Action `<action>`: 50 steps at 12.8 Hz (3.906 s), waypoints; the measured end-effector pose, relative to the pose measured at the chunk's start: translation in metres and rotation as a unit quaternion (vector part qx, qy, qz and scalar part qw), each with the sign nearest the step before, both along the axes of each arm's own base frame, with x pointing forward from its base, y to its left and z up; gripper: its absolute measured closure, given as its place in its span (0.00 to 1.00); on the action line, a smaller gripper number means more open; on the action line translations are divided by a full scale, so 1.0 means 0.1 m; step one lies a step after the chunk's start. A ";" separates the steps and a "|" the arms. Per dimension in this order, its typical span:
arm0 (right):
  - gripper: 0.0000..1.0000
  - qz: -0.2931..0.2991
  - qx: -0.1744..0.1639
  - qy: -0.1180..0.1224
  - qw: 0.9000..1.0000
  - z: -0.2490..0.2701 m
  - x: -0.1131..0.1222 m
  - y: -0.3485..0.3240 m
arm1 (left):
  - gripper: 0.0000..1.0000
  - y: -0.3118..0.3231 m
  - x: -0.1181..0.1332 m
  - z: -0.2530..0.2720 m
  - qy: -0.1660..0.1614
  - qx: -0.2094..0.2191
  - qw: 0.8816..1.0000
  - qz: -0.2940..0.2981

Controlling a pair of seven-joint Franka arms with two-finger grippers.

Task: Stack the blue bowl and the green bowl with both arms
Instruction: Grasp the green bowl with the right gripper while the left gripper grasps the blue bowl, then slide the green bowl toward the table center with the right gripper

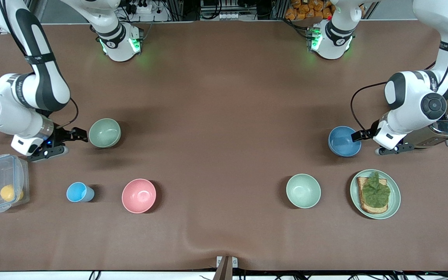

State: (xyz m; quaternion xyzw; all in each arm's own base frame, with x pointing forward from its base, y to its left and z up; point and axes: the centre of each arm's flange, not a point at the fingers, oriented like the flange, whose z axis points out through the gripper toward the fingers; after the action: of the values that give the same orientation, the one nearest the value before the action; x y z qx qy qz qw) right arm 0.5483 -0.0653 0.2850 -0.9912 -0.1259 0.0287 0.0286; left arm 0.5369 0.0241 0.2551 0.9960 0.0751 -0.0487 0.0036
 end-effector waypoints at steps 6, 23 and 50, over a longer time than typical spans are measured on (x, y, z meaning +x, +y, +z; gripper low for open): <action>0.11 0.011 0.006 -0.015 1.000 -0.36 -0.27 0.05 | 0.03 0.02 0.00 -0.29 0.018 -0.002 1.000 -0.003; 0.95 -0.083 0.068 -0.022 0.994 -0.65 -0.35 0.70 | 0.47 0.12 0.16 -0.38 0.016 -0.006 1.000 -0.008; 0.95 -0.413 0.046 0.003 0.910 -0.50 -1.13 5.15 | 0.95 -0.25 0.50 1.09 -0.045 -0.029 0.997 -0.062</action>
State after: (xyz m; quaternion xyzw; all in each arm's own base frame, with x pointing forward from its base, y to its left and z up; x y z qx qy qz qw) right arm 0.4354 0.4494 0.2349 -0.9523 0.2934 0.0119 0.0835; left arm 0.5867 -0.0010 0.3638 0.9994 0.0114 -0.0061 0.0326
